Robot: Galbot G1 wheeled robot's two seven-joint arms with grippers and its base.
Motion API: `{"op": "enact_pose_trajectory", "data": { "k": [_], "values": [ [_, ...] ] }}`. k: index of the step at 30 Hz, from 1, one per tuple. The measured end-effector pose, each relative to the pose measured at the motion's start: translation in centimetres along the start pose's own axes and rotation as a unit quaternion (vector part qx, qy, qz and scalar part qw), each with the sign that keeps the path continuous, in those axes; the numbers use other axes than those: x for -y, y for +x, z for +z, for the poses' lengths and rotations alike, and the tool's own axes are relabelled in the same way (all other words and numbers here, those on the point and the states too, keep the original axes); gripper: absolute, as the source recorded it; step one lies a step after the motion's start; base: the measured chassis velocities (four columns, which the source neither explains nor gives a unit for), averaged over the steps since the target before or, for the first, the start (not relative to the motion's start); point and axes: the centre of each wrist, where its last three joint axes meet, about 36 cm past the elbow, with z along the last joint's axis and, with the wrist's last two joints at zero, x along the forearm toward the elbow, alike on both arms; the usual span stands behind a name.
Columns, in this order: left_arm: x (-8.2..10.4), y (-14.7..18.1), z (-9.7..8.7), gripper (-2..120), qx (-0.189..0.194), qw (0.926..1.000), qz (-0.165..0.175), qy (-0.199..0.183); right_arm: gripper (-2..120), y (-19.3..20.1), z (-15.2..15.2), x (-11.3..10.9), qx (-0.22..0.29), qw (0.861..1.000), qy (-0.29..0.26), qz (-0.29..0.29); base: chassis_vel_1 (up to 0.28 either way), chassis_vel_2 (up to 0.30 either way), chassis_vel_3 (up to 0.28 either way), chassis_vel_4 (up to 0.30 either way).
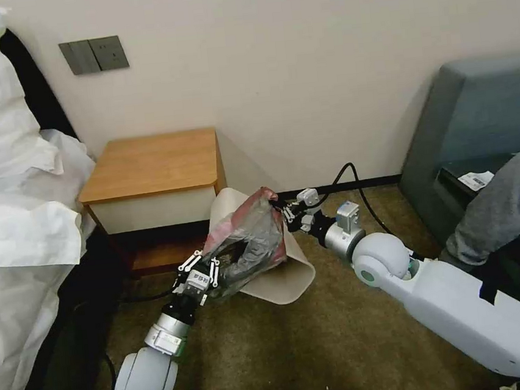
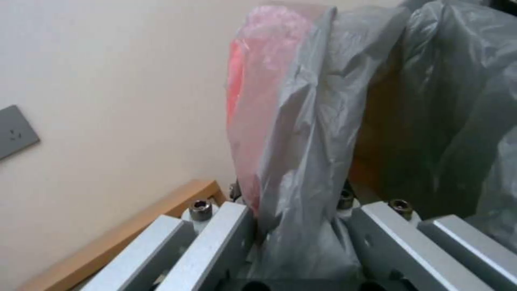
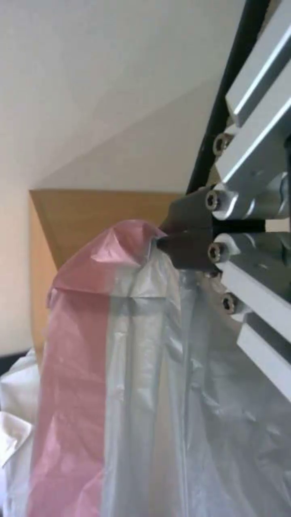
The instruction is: Pick up the garbage bag from the table and place it over the trash can.
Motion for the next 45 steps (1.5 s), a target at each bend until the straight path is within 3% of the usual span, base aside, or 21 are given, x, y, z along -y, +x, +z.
{"op": "enact_pose_trajectory", "data": {
  "k": [6,13,21,34,45],
  "values": [
    [0.2,-0.2,0.0,7,0.006,0.9998,-0.01,0.018,0,0.3,0.5,0.4,-0.006,1.0,0.005,0.009,0.0,0.0,0.0,0.0],
    [0.7,-0.5,-0.5,7,-0.003,0.9952,-0.07,0.069,0,2.1,1.0,1.0,-0.017,1.0,0.016,0.016,0.0,0.0,0.0,0.0],
    [1.4,-0.4,-1.1,7,-0.019,0.9903,-0.102,0.092,0,4.5,0.5,0.3,-0.013,0.999,0.029,0.009,0.0,0.0,0.0,0.0],
    [2.5,0.6,-1.6,7,-0.042,0.9907,-0.104,0.077,0,7.7,-3.2,-1.8,0.031,0.998,0.045,-0.013,0.0,0.0,0.0,0.0],
    [2.5,1.0,-2.2,7,-0.04,0.99,-0.11,0.079,0,9.4,-1.5,0.0,0.005,0.999,0.042,0.019,0.0,0.0,0.0,0.0]
  ]
}}
